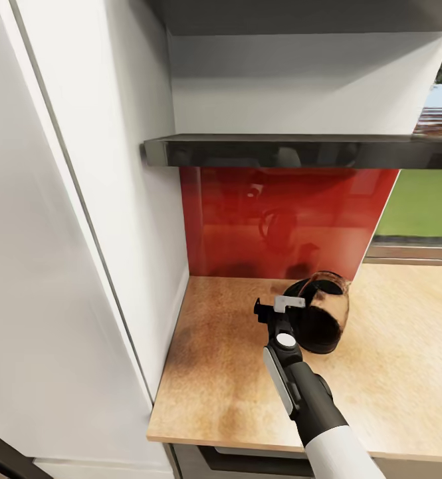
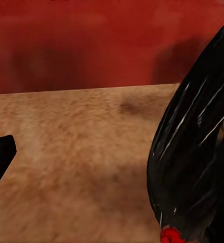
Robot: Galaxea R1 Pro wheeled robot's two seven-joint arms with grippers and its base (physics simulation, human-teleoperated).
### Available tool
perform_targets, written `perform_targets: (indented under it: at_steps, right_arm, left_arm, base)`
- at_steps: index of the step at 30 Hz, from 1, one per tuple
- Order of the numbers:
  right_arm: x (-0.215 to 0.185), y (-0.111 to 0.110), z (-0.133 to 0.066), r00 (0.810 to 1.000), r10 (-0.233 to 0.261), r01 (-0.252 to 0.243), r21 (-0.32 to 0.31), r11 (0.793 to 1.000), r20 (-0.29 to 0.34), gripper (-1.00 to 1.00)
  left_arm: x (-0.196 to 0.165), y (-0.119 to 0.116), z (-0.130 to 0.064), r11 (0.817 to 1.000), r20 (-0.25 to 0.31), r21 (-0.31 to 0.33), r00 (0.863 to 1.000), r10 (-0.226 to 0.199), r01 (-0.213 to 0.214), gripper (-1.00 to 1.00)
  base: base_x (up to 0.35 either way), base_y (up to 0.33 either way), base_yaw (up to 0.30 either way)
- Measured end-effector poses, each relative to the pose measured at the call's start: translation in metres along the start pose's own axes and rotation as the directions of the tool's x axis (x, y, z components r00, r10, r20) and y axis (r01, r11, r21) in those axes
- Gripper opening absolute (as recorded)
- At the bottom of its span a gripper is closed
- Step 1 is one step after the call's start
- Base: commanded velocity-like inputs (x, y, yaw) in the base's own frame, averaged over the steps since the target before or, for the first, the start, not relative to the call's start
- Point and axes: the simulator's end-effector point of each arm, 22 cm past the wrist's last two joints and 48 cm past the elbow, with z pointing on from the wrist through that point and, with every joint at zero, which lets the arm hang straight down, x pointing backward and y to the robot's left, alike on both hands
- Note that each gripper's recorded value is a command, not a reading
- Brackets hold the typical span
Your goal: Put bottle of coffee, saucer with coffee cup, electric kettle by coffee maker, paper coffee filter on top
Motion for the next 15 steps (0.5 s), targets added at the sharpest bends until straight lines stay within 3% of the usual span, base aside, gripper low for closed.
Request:
perform_targets:
  at_steps: [12, 13, 15]
  right_arm:
    - [-0.0002, 0.0, 0.0001, 1.0, 0.0, 0.0, 0.0, 1.0, 0.001, 1.0]
    - [-0.0002, 0.0, 0.0002, 1.0, 0.0, 0.0, 0.0, 1.0, 0.0, -1.0]
    - [0.0001, -0.0001, 0.0002, 1.0, 0.0, 0.0, 0.0, 1.0, 0.0, -1.0]
  left_arm:
    - [0.001, 0.0001, 0.0, 1.0, -0.002, 0.0, 1.0, 0.0, 0.0, 1.0]
    - [0.001, 0.0001, 0.0, 1.0, -0.002, 0.0, 1.0, 0.0, 0.0, 1.0]
    - [0.0011, 0.0, 0.0, 1.0, -0.002, 0.001, 1.0, 0.0, 0.0, 1.0]
  base:
    - [0.015, 0.0, 0.0]
    - [0.0, 0.0, 0.0]
    - [0.0, 0.0, 0.0]
